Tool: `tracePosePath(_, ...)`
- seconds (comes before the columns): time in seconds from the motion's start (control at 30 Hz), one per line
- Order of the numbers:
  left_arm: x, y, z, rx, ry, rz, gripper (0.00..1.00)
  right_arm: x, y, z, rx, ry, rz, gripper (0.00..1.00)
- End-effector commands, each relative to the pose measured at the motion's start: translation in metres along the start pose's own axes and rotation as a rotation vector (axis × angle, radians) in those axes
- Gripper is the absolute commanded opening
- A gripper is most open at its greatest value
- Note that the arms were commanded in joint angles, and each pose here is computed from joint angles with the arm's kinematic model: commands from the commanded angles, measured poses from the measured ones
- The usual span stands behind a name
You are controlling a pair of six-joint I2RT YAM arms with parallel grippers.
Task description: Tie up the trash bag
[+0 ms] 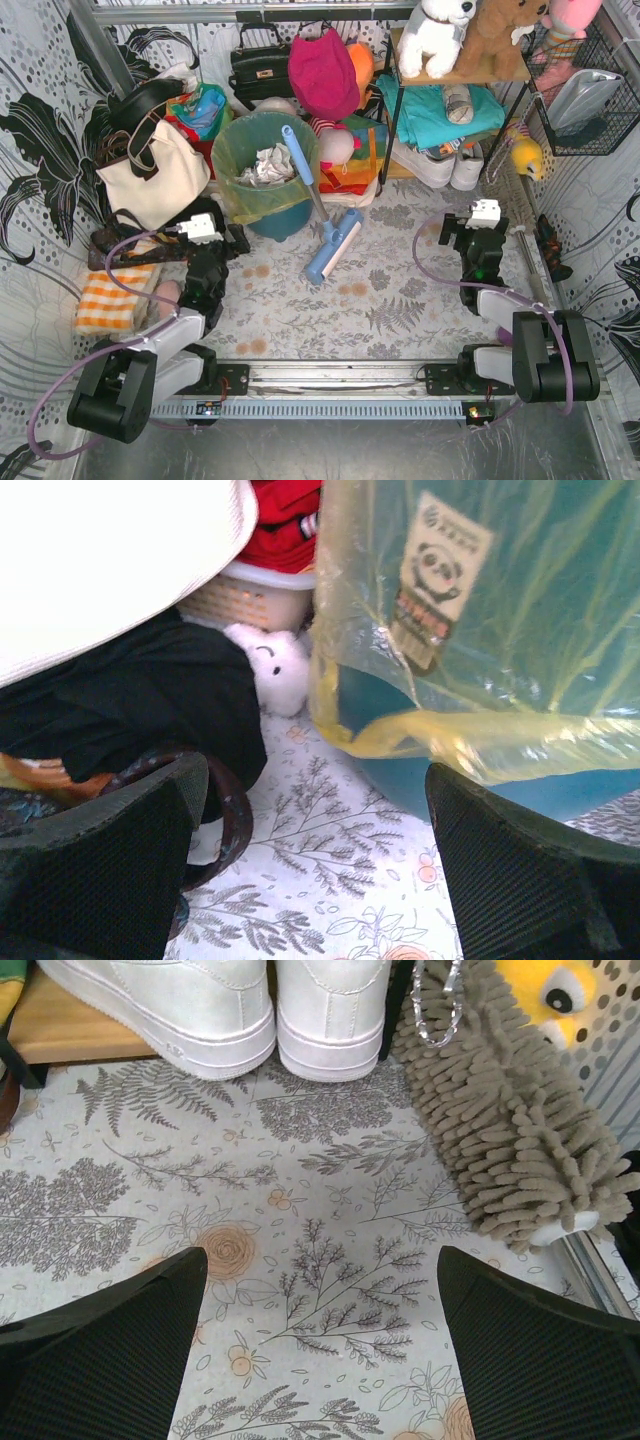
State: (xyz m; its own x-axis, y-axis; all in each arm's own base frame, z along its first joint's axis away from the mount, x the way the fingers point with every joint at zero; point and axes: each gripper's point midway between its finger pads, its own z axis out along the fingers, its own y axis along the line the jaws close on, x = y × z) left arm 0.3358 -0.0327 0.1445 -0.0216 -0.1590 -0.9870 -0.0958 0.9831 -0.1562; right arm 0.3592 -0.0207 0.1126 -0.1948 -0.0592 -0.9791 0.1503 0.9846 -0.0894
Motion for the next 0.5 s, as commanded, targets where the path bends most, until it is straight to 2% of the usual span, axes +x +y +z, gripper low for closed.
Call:
tracePosePath(0.0,0.003,0.015,-0.002,-0.089,0.017,-0.007,0.98,-0.004,0.011,0.001,-0.059,0.013,0.001,0.97)
tracePosePath(0.3,0.013,0.023,-0.007,-0.142,0.089,-0.023,0.98,-0.018,0.024,-0.007,-0.136,-0.004,0.035,0.97)
tracePosePath(0.47,0.004,0.026,-0.006,-0.167,0.086,-0.010,0.98,-0.025,0.025,-0.005,-0.140,-0.006,0.030,0.97)
